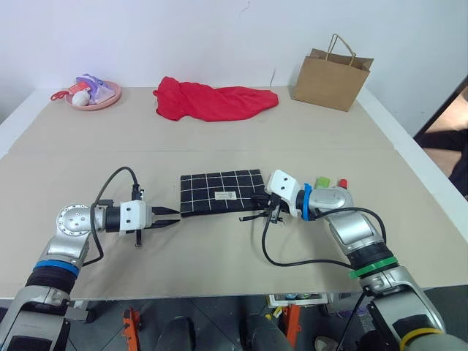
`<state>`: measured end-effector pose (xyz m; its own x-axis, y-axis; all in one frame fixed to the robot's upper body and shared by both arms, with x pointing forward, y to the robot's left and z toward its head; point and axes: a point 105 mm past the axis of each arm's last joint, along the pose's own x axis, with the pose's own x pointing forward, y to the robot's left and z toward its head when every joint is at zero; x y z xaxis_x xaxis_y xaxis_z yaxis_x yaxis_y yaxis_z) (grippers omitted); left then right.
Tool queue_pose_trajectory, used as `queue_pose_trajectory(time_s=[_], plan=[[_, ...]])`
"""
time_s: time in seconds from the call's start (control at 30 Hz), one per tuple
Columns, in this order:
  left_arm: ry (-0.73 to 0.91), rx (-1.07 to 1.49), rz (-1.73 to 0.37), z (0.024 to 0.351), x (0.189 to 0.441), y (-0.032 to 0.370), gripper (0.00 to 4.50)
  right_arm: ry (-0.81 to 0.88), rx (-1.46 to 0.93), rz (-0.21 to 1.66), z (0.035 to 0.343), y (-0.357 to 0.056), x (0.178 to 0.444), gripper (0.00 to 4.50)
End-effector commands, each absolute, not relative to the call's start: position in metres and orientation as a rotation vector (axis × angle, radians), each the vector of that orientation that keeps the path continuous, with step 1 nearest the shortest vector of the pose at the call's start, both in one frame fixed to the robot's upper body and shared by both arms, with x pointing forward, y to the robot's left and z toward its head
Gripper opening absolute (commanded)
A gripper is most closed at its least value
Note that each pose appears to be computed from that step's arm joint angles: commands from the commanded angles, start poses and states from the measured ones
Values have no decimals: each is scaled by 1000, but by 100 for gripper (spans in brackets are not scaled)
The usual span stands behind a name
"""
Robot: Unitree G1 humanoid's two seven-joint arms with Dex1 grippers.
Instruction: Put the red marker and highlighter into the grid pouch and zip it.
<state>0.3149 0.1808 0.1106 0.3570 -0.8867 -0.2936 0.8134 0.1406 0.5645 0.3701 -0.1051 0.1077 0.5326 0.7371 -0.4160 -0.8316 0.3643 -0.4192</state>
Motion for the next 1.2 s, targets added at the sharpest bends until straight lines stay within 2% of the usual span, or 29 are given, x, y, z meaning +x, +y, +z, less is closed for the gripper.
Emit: queue_pose_trajectory(time_s=[0.03,0.1,0.13,0.23,0.33,0.5,0.73,0.97,1.0,1.03,1.07,1.1,1.13,1.17,1.2], plan=[[-174,737,-1196,122,317,183,238,218,-635,1003,96,-111,370,0],[-168,760,-1212,119,316,181,297,216,-634,1005,96,-111,370,0],[-168,806,-1228,115,315,180,345,215,-632,1006,96,-111,371,0],[-155,953,-1271,102,312,180,345,213,-629,1006,97,-110,371,0],[-194,1107,-1215,96,324,178,345,208,-625,1012,98,-109,370,0],[-273,1206,-1169,96,337,167,345,204,-617,1019,99,-108,369,0],[-382,1223,-1165,104,347,139,345,200,-612,1021,101,-108,368,0],[-399,1222,-1181,103,349,130,345,202,-607,1022,100,-107,366,0],[-405,1223,-1176,104,349,129,321,203,-606,1021,100,-108,366,0],[-409,1225,-1172,105,350,129,321,204,-606,1020,100,-108,366,0],[-405,1222,-1174,105,350,130,272,204,-606,1018,100,-109,366,0],[-399,1220,-1179,105,349,131,266,204,-606,1017,100,-109,366,0],[-393,1217,-1183,104,349,132,172,204,-605,1016,100,-109,366,0],[-391,1215,-1187,104,349,133,158,205,-605,1015,100,-109,366,0],[-393,1209,-1193,103,348,132,103,206,-605,1015,100,-109,366,0]])
